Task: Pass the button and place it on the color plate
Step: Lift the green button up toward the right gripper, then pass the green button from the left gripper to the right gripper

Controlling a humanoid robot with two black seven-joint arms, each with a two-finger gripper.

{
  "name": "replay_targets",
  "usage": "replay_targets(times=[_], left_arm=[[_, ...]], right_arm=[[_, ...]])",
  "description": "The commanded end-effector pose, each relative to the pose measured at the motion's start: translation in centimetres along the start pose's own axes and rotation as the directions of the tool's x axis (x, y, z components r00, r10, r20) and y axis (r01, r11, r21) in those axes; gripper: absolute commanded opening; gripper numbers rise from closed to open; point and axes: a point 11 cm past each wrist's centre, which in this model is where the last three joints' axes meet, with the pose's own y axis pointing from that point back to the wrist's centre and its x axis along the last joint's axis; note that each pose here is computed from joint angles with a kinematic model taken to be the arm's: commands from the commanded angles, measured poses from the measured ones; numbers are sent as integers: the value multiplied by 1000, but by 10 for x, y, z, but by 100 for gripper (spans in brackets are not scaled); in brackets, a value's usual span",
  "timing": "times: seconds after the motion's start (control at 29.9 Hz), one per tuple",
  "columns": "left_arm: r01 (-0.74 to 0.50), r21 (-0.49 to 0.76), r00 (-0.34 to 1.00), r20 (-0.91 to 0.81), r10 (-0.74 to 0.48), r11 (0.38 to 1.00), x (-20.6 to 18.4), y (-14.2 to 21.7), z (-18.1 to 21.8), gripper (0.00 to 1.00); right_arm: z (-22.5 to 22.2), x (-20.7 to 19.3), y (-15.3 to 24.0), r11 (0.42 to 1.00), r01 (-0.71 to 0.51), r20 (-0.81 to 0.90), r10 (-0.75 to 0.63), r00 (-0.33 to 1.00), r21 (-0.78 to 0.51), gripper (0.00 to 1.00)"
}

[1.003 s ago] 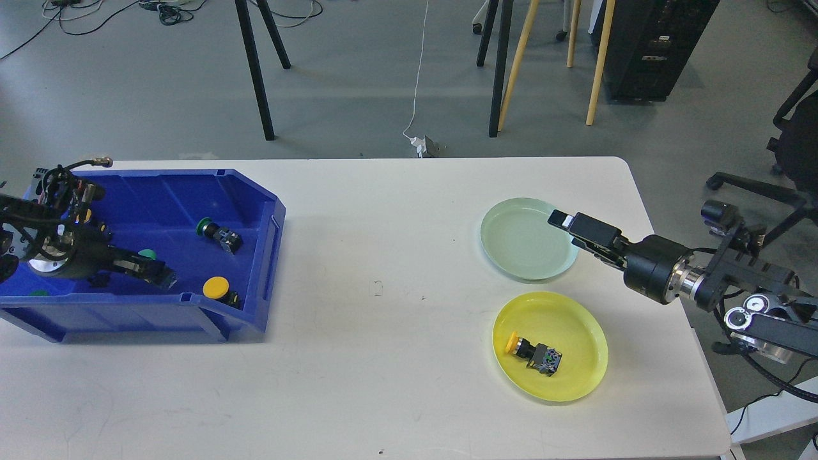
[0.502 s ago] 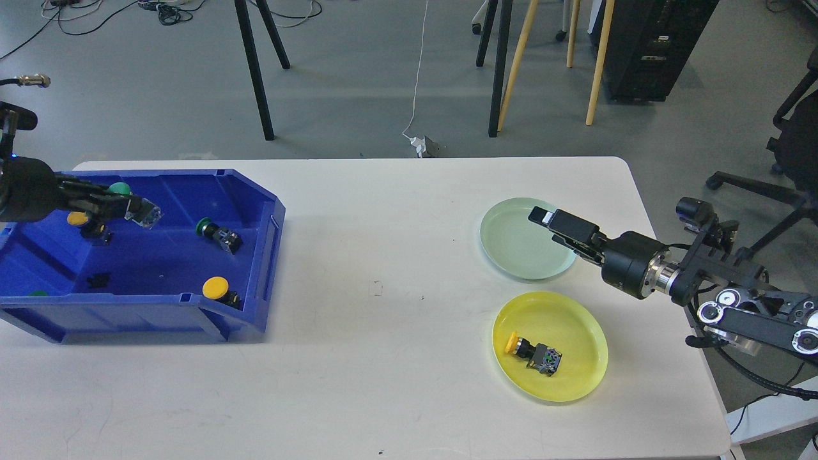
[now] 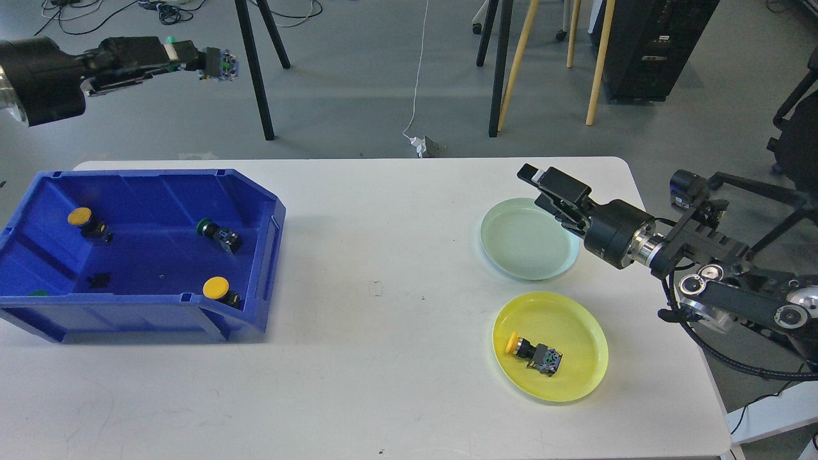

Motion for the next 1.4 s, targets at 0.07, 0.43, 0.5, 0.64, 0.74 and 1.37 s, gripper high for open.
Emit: replay_targets(times=[0.07,0.43,0.5,0.64,0.74,1.37], left_arm=[[45,-116,999,-22,-48,992,-19,-46,26,36],[63,-235,997,-22,-71,970,-48,-103,58,35],[59,-246,998,-20,-66,968,-50,-107,62,35],[53,-249,999,1,-54,967,-47,-109,65,34],[57,-250,998,41,-48,967,-47,-110,70,32],[9,-285,984,174,43,958,-53,-126,87,29]], right_arm=[[-28,7,-23,995,-90,190,79,979,48,94],[-75,-15,-65,985,-134,529,57,847,109,94],[-82,-27,-71,986,-114,557,27,830,123,94],[-104,-45,-84,982,-71,571,-43,820,176,94],[-120,-55,-94,979,-48,599,-83,797,200,94],[-160,-63,-111,965,-45,655,-142,742,259,94]])
